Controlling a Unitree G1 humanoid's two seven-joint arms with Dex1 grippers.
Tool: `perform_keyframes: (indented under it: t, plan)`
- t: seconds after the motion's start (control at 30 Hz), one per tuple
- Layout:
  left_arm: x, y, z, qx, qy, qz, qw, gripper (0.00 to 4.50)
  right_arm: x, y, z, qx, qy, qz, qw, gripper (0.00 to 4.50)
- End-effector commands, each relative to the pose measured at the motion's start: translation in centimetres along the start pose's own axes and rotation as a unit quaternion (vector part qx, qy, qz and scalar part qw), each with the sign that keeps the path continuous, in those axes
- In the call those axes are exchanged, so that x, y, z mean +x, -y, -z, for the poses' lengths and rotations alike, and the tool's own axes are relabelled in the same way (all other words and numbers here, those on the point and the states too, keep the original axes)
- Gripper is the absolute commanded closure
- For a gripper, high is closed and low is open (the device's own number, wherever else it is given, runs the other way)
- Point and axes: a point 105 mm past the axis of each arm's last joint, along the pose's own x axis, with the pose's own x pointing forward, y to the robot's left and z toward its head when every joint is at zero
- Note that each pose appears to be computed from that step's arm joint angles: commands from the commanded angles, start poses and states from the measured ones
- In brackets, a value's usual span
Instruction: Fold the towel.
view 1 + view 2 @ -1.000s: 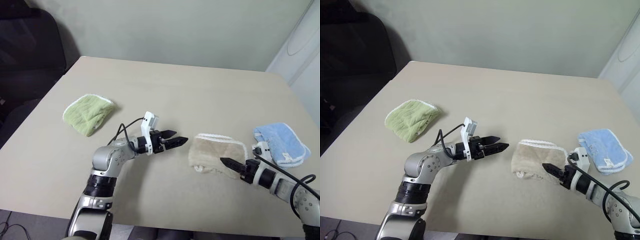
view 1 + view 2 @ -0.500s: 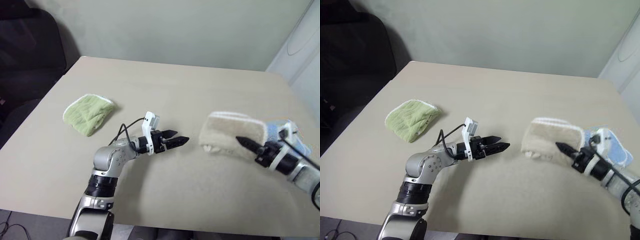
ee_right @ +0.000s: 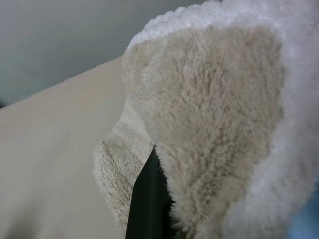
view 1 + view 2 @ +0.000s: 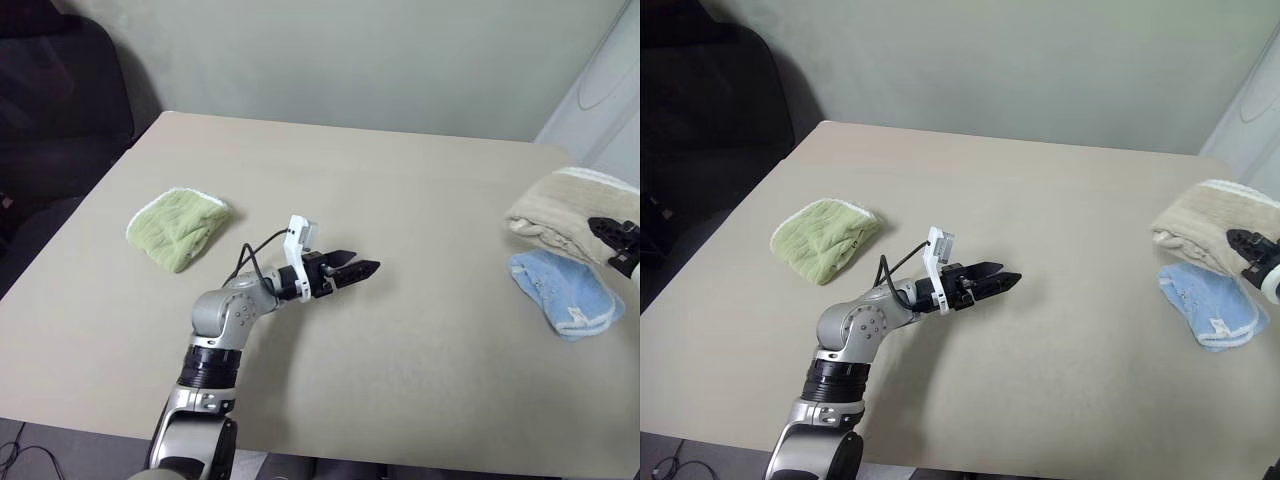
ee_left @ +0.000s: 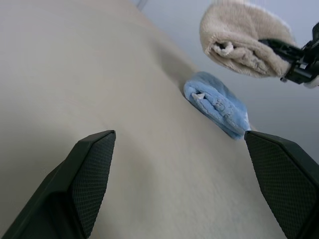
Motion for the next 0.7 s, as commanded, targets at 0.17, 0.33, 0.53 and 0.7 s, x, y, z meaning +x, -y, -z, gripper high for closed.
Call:
perform_keyframes:
  t: [0.17, 0.33, 0.53, 0.7]
  plan:
    - [-0.2, 0.5, -1.3, 0.016, 0.027, 0.004, 1.0, 0.0, -0.4, 2.5, 1.1, 0.063, 0.003, 0.061, 0.996, 4.48]
    - [-0.4, 0.5, -1.0, 0.011, 0.027, -0.001, 1.0, 0.0, -0.8, 4.3, 4.0, 0.084, -0.031, 0.108, 0.99, 4.48]
    - [-0.4, 0.6, -0.8, 0.007, 0.026, -0.003, 1.0, 0.0, -1.2, 6.9, 5.9, 0.124, -0.031, 0.156, 0.979, 4.48]
    - [-0.3, 0.7, -0.6, 0.005, 0.025, -0.003, 1.0, 0.0, -1.6, 7.4, 5.9, 0.137, -0.024, 0.168, 0.976, 4.48]
